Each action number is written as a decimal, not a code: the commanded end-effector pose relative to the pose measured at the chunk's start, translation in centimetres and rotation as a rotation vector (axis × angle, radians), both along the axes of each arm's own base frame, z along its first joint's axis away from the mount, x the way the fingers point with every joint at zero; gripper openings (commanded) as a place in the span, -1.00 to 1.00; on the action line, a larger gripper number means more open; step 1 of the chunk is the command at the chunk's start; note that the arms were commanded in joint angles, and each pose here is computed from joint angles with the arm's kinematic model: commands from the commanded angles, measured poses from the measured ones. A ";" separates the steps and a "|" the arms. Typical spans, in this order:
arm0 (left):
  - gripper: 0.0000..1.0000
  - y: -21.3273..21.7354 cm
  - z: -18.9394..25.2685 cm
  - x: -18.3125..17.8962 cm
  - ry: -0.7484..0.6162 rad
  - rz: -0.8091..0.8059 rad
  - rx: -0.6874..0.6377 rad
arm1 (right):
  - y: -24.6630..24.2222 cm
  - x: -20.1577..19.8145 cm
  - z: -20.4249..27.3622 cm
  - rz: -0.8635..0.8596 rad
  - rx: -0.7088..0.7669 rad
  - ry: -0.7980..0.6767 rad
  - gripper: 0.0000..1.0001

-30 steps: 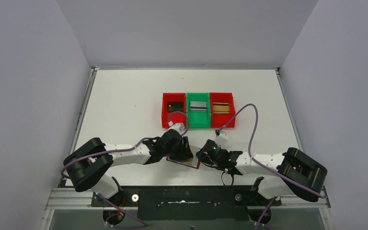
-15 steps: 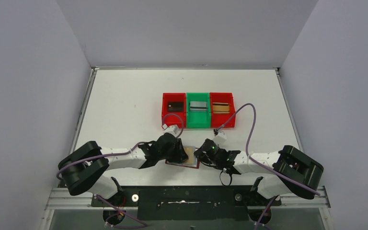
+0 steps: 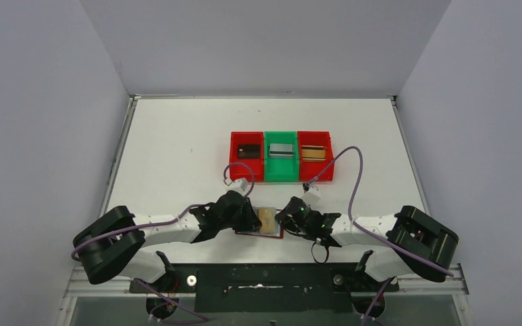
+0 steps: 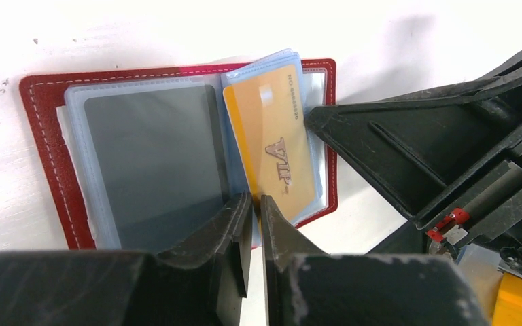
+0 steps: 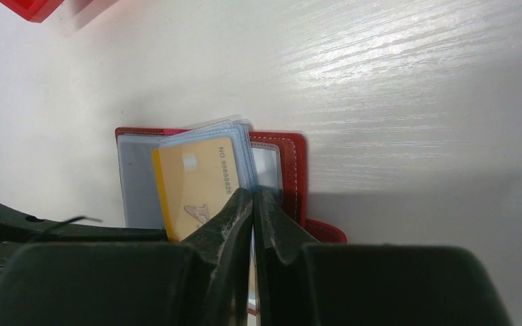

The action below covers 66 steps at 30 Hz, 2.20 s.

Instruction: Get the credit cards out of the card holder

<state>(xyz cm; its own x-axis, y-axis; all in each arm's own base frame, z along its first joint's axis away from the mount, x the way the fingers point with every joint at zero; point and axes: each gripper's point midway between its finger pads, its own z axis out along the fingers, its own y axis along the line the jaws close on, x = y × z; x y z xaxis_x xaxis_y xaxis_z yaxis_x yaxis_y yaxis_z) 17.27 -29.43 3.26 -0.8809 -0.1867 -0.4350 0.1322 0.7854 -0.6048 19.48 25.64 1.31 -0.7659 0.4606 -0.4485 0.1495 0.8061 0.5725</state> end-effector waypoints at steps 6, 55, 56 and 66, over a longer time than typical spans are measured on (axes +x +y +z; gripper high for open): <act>-1.00 -1.6 2.6 0.7 -0.060 -0.016 -0.121 | -4.0 -3.7 -4.6 0.057 -0.200 0.157 -0.92; -1.00 0.1 1.2 0.6 -0.031 0.017 -0.113 | 1.5 -1.2 1.0 0.182 -0.087 0.037 -0.79; -1.00 0.2 1.2 0.7 -0.033 0.017 -0.109 | 0.8 -1.3 0.3 0.161 -0.116 0.050 -0.80; -1.00 0.7 1.7 1.0 -0.055 0.036 -0.092 | -0.8 -2.5 -1.8 0.131 -0.149 0.103 -0.81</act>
<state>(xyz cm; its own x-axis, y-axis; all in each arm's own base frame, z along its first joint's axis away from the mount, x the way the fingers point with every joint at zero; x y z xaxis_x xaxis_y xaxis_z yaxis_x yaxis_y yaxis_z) 17.35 -28.44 3.45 -0.8752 -0.2334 -0.4236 0.1167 0.7481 -0.6532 17.91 26.87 1.81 -0.8527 0.3062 -0.4232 0.0516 0.8556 0.5150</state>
